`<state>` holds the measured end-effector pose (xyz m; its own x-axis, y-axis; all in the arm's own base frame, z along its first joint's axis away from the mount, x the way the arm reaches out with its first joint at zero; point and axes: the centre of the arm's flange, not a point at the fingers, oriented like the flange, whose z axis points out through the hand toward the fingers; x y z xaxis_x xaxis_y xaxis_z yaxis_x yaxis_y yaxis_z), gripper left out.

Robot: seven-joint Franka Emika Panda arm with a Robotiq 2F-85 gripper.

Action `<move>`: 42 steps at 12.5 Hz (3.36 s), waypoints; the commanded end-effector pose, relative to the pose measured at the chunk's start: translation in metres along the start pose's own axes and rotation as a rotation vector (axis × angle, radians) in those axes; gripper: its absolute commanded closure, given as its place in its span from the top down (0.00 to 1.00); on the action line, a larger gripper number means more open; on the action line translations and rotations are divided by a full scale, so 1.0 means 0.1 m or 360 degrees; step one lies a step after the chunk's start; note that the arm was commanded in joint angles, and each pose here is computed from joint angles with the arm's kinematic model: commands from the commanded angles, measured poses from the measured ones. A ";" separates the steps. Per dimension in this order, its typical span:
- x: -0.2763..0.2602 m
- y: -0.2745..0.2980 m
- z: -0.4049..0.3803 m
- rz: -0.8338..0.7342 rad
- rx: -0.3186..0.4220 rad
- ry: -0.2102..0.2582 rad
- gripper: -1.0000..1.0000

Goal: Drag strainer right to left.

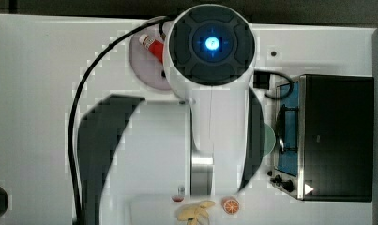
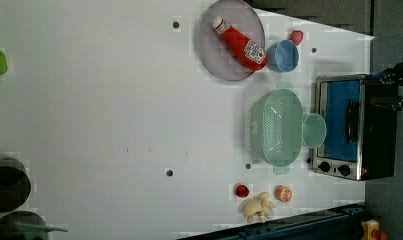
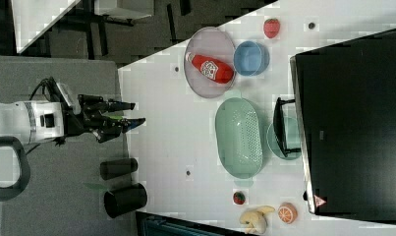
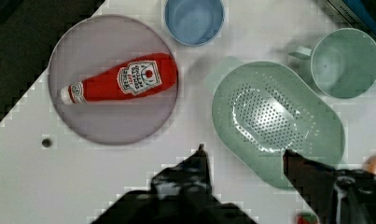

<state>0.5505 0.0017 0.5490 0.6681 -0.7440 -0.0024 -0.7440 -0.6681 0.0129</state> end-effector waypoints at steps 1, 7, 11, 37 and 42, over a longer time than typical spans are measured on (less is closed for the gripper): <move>-0.87 1.55 -0.87 0.0057 0.0031 0.0068 0.80; -0.74 1.37 -0.25 0.0053 -0.0014 0.0027 1.00; -0.54 1.11 0.80 0.0250 -0.0014 0.0030 1.00; -1.14 0.09 3.90 0.1112 -0.0043 0.0006 1.00; -1.49 -0.22 3.94 0.1057 -0.0036 0.0011 1.00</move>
<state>0.4515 0.1046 0.1446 0.0866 -0.9961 0.0173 -0.9933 -0.0850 0.0782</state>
